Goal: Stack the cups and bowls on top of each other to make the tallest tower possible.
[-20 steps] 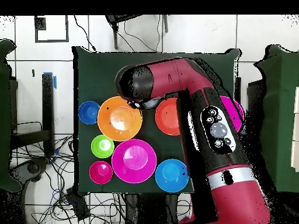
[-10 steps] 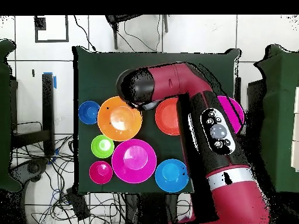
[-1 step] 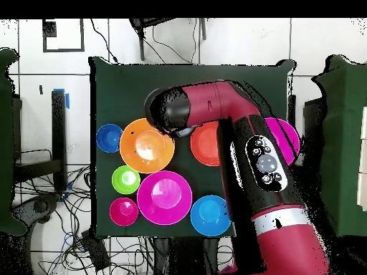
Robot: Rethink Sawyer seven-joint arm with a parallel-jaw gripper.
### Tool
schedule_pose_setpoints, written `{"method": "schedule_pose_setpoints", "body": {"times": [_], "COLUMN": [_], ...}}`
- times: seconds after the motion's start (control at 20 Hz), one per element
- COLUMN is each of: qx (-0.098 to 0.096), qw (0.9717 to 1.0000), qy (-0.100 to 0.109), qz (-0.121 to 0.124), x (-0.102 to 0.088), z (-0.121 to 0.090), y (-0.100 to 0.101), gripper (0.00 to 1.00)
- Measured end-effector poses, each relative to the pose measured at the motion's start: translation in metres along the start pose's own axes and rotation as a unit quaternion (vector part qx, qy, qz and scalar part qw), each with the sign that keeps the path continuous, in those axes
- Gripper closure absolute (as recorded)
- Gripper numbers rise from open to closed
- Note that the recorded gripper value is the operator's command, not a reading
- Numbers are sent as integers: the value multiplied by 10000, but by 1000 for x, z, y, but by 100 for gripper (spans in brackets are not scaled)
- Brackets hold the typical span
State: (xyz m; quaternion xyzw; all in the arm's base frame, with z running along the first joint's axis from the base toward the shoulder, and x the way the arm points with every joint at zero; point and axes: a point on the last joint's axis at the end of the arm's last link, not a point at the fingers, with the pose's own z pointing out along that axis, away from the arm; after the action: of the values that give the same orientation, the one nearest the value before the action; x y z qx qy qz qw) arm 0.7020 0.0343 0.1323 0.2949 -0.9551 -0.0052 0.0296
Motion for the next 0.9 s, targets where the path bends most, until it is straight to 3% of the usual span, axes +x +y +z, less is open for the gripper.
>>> {"method": "schedule_pose_setpoints", "body": {"times": [0.5,0.9], "qx": [-201,-274], "qw": [9995,9987], "qy": [231,412], "qz": [23,80], "x": [4,15], "z": [29,48], "y": [15,16], "gripper": [100,100]}}
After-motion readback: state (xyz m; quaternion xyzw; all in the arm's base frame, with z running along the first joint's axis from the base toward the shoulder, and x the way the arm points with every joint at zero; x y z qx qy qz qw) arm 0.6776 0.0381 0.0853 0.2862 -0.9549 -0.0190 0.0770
